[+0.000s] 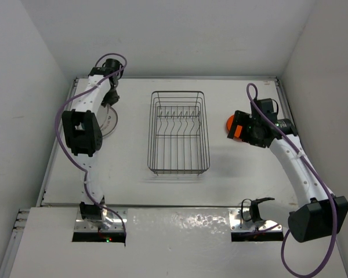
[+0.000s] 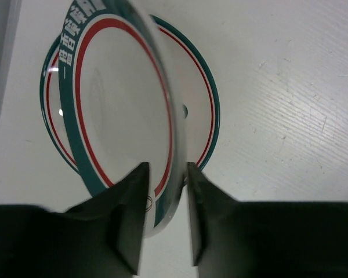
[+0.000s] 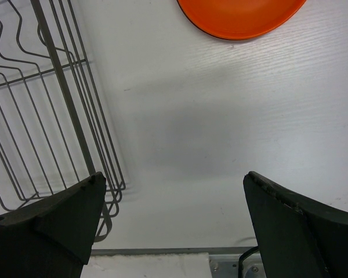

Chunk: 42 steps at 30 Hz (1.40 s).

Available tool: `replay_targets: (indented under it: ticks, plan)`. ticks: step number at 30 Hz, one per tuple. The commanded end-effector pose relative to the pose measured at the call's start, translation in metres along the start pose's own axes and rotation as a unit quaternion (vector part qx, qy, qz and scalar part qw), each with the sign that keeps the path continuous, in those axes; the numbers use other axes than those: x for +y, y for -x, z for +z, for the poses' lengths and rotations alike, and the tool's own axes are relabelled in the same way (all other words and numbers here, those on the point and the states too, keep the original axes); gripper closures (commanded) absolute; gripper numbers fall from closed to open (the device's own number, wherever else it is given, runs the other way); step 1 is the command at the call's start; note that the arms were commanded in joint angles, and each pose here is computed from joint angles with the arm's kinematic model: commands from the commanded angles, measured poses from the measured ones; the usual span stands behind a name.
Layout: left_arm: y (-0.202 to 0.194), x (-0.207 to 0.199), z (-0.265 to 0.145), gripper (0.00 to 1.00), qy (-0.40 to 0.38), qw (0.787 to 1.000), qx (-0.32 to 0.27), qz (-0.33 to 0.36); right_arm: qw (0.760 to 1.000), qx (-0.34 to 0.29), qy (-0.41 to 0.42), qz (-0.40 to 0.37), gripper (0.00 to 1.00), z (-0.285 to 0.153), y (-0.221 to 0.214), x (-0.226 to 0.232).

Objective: Unload the plates from the dish rack

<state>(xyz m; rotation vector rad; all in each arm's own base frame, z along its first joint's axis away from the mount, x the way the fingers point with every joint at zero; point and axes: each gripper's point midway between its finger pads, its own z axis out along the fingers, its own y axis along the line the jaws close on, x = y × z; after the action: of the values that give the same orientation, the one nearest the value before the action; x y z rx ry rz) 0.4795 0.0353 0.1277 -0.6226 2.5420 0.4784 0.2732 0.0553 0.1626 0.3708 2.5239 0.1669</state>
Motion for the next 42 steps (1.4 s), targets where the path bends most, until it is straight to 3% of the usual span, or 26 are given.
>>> replay_targets:
  ticks: [1, 2, 3, 6, 7, 8, 14, 18, 22, 25, 32, 42]
  plan:
    - [0.008, 0.002, -0.012, 0.67, -0.019, 1.0, -0.014, -0.017, 0.999, -0.031, 0.017, -0.002, 0.01, -0.009, 0.02, 0.009]
    - [0.009, 0.002, -0.014, 0.62, -0.022, 0.999, -0.015, -0.018, 0.999, -0.031, 0.015, -0.001, 0.01, -0.008, 0.02, 0.009]
    - [0.012, 0.003, -0.019, 0.49, -0.027, 0.999, -0.019, -0.022, 0.999, -0.032, 0.016, -0.001, 0.01, -0.008, 0.02, 0.009]
    - [0.02, 0.003, -0.034, 0.32, -0.036, 0.998, -0.033, -0.025, 0.999, -0.032, 0.017, 0.003, 0.01, -0.005, 0.021, 0.01]
    - [0.021, 0.004, -0.039, 0.08, -0.038, 0.998, -0.036, -0.025, 0.999, -0.033, 0.016, 0.005, 0.01, -0.004, 0.021, 0.01]
    - [0.025, 0.006, -0.048, 0.0, -0.042, 0.998, -0.043, -0.027, 0.999, -0.032, 0.017, 0.005, 0.01, -0.004, 0.021, 0.011]
    - [0.021, 0.02, -0.091, 0.0, -0.082, 0.993, -0.072, -0.047, 0.999, -0.043, -0.007, -0.016, 0.01, -0.009, 0.035, 0.005]
    - [0.011, 0.023, -0.128, 0.0, -0.157, 0.98, -0.104, -0.062, 0.997, -0.061, -0.022, -0.031, 0.01, -0.024, 0.048, 0.001]
    - [-0.009, 0.031, -0.172, 0.0, -0.246, 0.953, -0.155, -0.088, 0.994, -0.087, -0.05, -0.05, 0.01, -0.051, 0.063, -0.009]
    - [-0.027, 0.045, -0.181, 0.0, -0.263, 0.938, -0.199, -0.106, 0.989, -0.119, -0.059, -0.066, 0.01, -0.071, 0.07, -0.017]
    - [-0.067, 0.09, -0.172, 0.0, -0.207, 0.943, -0.231, -0.121, 0.975, -0.176, -0.1, -0.093, 0.01, -0.134, 0.069, -0.044]
    - [-0.114, 0.122, -0.159, 0.0, -0.144, 0.966, -0.198, -0.08, 0.974, -0.139, -0.13, -0.121, 0.01, -0.14, 0.011, -0.079]
